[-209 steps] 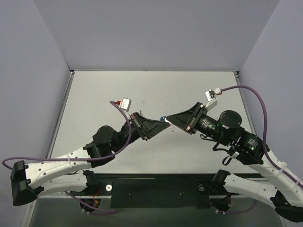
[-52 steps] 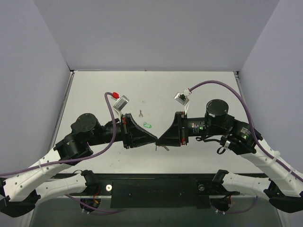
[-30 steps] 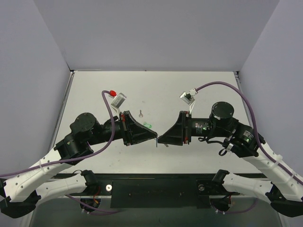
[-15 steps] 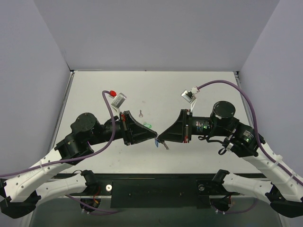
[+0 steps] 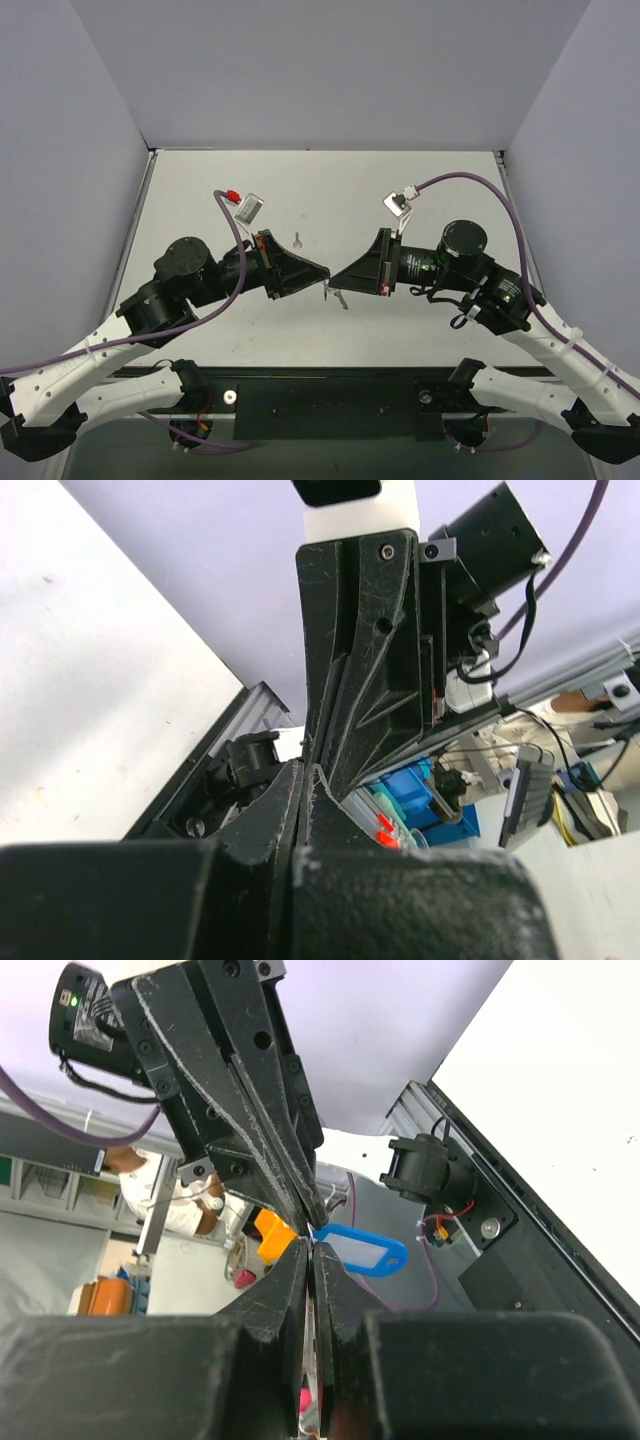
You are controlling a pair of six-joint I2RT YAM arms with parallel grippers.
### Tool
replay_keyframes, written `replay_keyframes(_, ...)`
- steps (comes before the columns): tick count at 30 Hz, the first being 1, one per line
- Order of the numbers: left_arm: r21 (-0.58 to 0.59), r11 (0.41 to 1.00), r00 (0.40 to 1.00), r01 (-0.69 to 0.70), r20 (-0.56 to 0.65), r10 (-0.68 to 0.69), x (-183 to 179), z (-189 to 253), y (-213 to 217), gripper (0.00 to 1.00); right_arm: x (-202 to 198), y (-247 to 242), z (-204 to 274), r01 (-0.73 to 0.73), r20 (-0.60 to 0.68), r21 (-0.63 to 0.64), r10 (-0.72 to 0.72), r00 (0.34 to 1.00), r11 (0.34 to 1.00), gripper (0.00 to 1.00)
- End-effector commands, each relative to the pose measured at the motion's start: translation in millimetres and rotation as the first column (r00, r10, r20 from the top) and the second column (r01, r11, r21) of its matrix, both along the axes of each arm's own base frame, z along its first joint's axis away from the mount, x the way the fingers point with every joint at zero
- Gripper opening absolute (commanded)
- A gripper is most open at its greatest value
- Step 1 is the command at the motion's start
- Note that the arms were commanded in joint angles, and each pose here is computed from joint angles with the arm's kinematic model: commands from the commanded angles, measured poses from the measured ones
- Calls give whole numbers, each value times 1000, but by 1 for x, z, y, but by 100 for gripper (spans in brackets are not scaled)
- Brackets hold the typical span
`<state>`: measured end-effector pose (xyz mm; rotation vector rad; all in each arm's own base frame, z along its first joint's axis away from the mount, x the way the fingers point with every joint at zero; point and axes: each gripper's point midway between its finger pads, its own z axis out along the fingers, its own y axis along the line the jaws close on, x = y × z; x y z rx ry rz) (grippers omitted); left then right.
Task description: Remove the keys from the keyring
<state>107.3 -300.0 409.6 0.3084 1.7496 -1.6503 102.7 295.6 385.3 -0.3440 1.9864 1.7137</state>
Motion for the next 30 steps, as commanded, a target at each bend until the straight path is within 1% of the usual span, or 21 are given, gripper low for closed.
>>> replay_keyframes(1,-18,994,994,-105,-9,105,19,3,3,0,13,9,19,52,-13,122,-51,999,991,0)
replay_keyframes(6,-44,983,983,-181,-40,179,29,1,9,0,24,11,15,107,-39,132,-103,994,985,0)
replay_keyframes(9,-61,978,979,-200,-41,197,30,2,14,0,28,12,13,119,-48,134,-113,992,984,0)
replay_keyframes(17,-49,984,985,-170,-12,169,25,4,11,0,28,14,10,113,-45,121,-108,993,986,0)
replay_keyframes(20,-22,985,986,-168,0,168,25,1,11,0,28,15,8,108,-36,109,-104,994,988,0)
replay_keyframes(22,-14,987,987,-160,14,160,23,2,12,5,27,14,8,102,-21,96,-100,995,990,0)
replay_keyframes(24,-3,988,988,-152,28,152,21,4,13,14,26,13,4,94,-5,66,-94,996,993,0)
replay_keyframes(25,4,989,988,-150,35,150,20,3,14,22,25,12,4,91,-5,49,-91,996,995,0)
replay_keyframes(26,4,990,989,-144,42,144,19,5,14,26,25,12,4,86,16,36,-86,996,996,0)
replay_keyframes(27,14,990,989,-142,49,141,18,3,14,34,24,10,-3,85,5,-2,-85,996,996,0)
replay_keyframes(29,25,990,989,-138,59,137,17,3,16,43,22,7,-5,75,36,-41,-74,997,996,0)
replay_keyframes(30,28,990,989,-139,62,137,16,4,17,46,21,7,-12,65,22,-74,-64,998,995,0)
